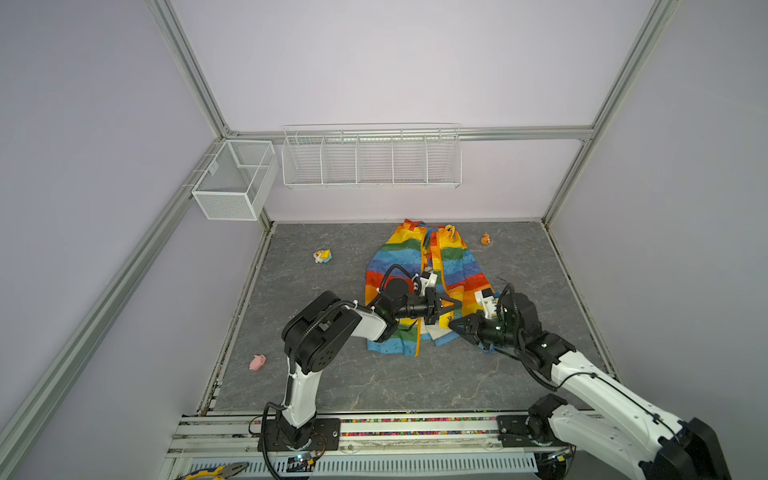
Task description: Zip up the jacket
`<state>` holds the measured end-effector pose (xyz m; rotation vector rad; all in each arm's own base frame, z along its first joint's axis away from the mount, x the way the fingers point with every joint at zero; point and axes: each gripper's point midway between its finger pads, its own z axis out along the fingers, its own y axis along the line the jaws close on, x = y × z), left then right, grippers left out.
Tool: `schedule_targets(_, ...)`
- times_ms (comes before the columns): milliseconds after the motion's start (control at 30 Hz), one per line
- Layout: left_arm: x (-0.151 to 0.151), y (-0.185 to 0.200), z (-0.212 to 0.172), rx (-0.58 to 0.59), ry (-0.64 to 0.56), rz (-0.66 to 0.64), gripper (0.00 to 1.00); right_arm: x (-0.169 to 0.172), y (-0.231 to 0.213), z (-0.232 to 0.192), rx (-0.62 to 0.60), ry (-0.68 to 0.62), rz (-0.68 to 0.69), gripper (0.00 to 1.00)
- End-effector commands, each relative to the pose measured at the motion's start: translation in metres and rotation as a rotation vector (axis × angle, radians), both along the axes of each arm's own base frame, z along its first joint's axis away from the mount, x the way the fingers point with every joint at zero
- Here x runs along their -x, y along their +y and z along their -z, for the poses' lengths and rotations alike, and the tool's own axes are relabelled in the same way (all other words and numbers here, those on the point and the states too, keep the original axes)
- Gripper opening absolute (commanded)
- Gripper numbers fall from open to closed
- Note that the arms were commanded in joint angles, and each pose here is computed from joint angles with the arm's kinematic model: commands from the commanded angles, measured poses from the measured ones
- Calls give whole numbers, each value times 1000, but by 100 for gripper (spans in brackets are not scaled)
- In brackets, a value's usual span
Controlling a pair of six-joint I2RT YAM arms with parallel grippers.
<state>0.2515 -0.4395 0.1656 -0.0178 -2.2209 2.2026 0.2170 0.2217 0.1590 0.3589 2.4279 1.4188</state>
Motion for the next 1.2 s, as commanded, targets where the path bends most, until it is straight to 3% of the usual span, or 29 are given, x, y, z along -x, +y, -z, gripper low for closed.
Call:
schedule_targets(0,-13,9,-42,95,-109,-75,0,0,-1,-2,-2,10,22,6)
schedule_targets(367,-31,20,-86,153,-270,-206,0,-5,-4,13,-33,48,87,6)
schedule_targets(667,-32,18,-91,164,-282,-200,0,-12,3,20,-39,62,79,6)
schedule_targets(800,-33,17,-82,133,-263,-197,0,-12,-5,18,25,45,80,6)
schedule_targets(867,-34,16,-76,115,-253,-195,0,-11,-14,17,74,28,83,14)
schedule_targets(1033,-34,17,-68,70,-240,-193,0,-7,-39,22,158,5,112,45)
schedule_targets(1167,-33,17,-62,11,-232,-184,0,-5,-49,14,179,-52,104,60)
